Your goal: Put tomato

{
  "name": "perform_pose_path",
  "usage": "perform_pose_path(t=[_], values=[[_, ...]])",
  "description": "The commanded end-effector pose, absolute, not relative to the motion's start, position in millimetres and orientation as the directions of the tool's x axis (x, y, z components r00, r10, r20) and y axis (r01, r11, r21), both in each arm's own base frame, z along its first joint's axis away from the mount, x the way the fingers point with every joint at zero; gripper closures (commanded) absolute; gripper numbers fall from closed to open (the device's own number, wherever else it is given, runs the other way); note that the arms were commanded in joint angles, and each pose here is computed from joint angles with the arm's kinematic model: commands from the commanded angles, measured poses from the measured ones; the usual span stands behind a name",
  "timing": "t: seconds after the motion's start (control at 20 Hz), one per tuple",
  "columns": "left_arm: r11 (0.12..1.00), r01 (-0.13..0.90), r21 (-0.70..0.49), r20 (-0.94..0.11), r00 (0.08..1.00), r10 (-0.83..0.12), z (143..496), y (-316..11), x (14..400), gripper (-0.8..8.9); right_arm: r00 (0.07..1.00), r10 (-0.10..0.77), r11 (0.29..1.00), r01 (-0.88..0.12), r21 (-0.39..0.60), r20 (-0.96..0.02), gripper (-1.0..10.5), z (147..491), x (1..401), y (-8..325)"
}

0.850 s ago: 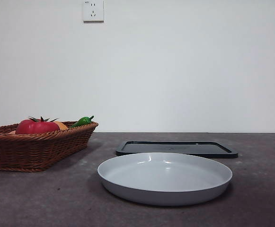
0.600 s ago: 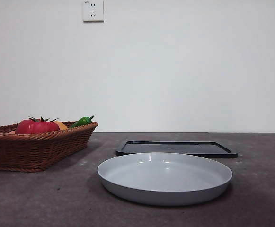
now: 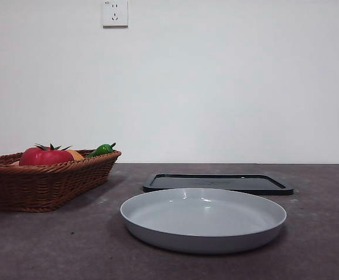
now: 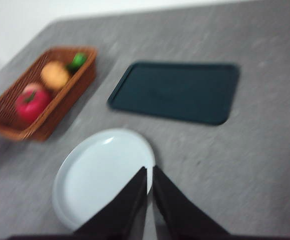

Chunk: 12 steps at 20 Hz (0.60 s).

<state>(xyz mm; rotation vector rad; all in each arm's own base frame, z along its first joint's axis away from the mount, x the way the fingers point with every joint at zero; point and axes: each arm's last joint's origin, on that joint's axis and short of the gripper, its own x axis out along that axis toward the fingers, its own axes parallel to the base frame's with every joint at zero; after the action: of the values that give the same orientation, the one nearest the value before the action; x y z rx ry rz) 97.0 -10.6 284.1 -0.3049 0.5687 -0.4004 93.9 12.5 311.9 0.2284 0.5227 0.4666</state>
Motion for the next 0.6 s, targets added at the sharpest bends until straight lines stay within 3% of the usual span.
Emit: perform_pose_path(t=[0.05, 0.4, 0.6], values=[[0.876, 0.353, -0.330, -0.481, 0.735, -0.477, 297.3, -12.7, 100.8, 8.04, 0.723, 0.513, 0.858, -0.426, 0.286, -0.463, 9.4, 325.1, 98.9, 15.4], [0.815, 0.484, -0.319, -0.603, 0.561, -0.568, 319.6, -26.2, 106.0, 8.04, 0.502, 0.612, 0.770, -0.554, 0.316, -0.612, 9.4, 337.0, 109.3, 35.5], [0.798, 0.507, -0.324, -0.618, 0.525, -0.585, 320.3, -29.6, 103.5, 8.04, 0.443, 0.637, 0.735, -0.595, 0.324, -0.631, 9.4, 334.6, 108.9, 43.3]])
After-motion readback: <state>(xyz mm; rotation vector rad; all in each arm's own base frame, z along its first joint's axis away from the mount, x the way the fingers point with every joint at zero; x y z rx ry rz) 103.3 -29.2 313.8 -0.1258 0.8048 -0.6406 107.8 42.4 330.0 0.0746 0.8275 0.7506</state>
